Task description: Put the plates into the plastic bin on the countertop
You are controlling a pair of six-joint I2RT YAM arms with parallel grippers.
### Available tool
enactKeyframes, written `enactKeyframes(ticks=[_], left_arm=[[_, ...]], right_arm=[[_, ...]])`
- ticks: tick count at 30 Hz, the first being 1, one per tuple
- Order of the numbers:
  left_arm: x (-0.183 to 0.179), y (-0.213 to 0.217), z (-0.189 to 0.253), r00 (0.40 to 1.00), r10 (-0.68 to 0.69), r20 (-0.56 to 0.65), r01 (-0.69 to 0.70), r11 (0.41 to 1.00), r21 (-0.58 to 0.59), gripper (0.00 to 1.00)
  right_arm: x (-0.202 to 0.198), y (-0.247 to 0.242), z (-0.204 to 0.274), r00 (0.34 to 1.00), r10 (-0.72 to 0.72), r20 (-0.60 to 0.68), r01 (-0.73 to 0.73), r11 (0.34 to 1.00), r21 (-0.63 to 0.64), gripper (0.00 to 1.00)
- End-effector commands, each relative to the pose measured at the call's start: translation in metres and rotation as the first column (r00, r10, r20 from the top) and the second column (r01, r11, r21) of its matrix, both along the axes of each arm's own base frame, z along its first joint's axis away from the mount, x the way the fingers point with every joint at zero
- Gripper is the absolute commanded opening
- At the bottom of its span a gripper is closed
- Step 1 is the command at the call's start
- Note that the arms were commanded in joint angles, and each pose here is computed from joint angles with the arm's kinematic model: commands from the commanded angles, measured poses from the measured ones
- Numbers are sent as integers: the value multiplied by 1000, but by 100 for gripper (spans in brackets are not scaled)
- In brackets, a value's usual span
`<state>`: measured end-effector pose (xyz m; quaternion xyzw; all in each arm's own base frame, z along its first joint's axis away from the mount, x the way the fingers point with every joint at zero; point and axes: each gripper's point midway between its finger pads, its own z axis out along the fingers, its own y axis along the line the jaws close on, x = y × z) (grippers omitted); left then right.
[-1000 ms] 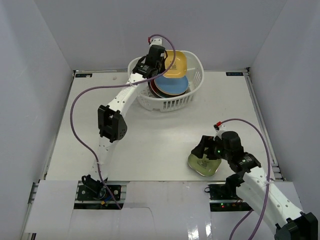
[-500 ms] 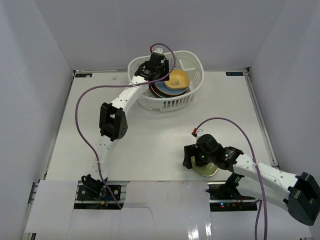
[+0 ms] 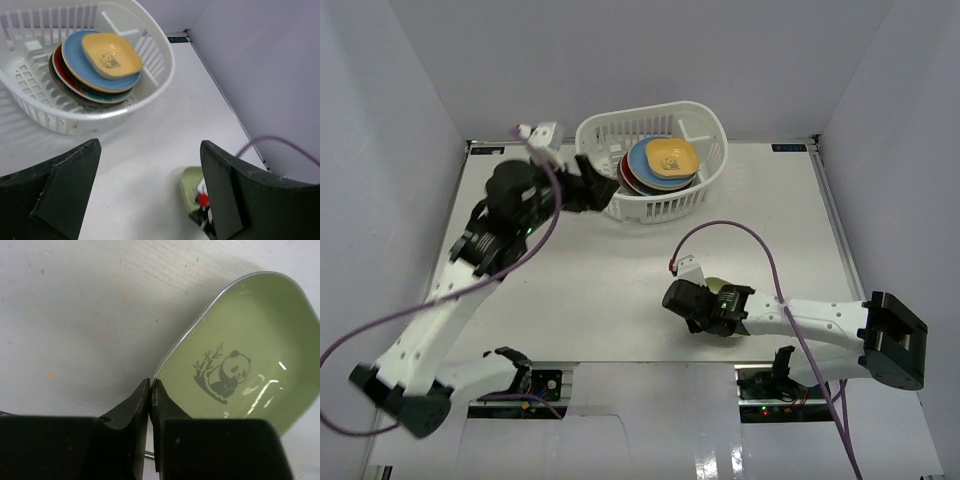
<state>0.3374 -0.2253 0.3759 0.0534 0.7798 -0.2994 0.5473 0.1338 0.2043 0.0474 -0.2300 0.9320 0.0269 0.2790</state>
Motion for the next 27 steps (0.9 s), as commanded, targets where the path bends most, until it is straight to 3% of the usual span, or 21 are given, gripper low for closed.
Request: enactKeyframes(ticks=[1,2,3,7,10,11,12,14,15,17,18,20,21,22,27], left_arm=[[-58,20,-32,998,-58,1,58,998,-13,92],[-85,39,-18,997,-47,63,49,998,-44,93],[-94,47,-50,999,-30,16,30,999,-22,95],[-130,77,-94,1000,18,-10,-18,1000,-18,98],[-142,87,-124,999,32,-28,-32,999,3,98],[-140,96,-131,996,83,-34,-82,997,14,98],[-141,97,-134,995,94,-38,-95,996,-3,98],[-146,95,-131,998,70,3,-70,997,-35,98],[-148,94,-127,999,50,18,-49,998,-37,98],[-148,94,-126,998,48,38,-46,998,-38,98],[-148,93,-127,999,42,34,-41,999,-33,98],[-145,89,-133,1000,25,12,-25,1000,-10,98],[-147,84,-135,1000,-6,1,6,1000,-11,98],[-146,83,-138,1000,-7,-11,7,1000,-1,98],[-144,87,-138,1000,13,-4,-13,1000,3,98]], right_arm=[[16,3,45,990,-40,132,40,999,-2,8],[18,9,61,988,-31,154,27,999,31,8],[24,13,77,980,-25,196,16,999,47,8],[58,50,182,928,-2,373,-56,988,144,8],[98,62,218,886,41,462,-66,997,36,8],[126,74,239,864,9,503,-43,998,55,8],[143,81,246,845,81,529,-100,995,6,8],[193,94,263,820,43,571,-102,992,72,8],[208,105,267,792,122,598,-183,982,43,8],[249,113,261,757,153,635,-205,979,8,8],[267,122,282,714,173,678,-247,969,14,8],[308,127,261,725,207,657,-258,966,-19,8],[318,139,276,696,236,679,-323,946,2,8],[340,136,253,702,276,657,-331,943,-42,8],[385,141,245,673,344,655,-418,907,-46,8]])
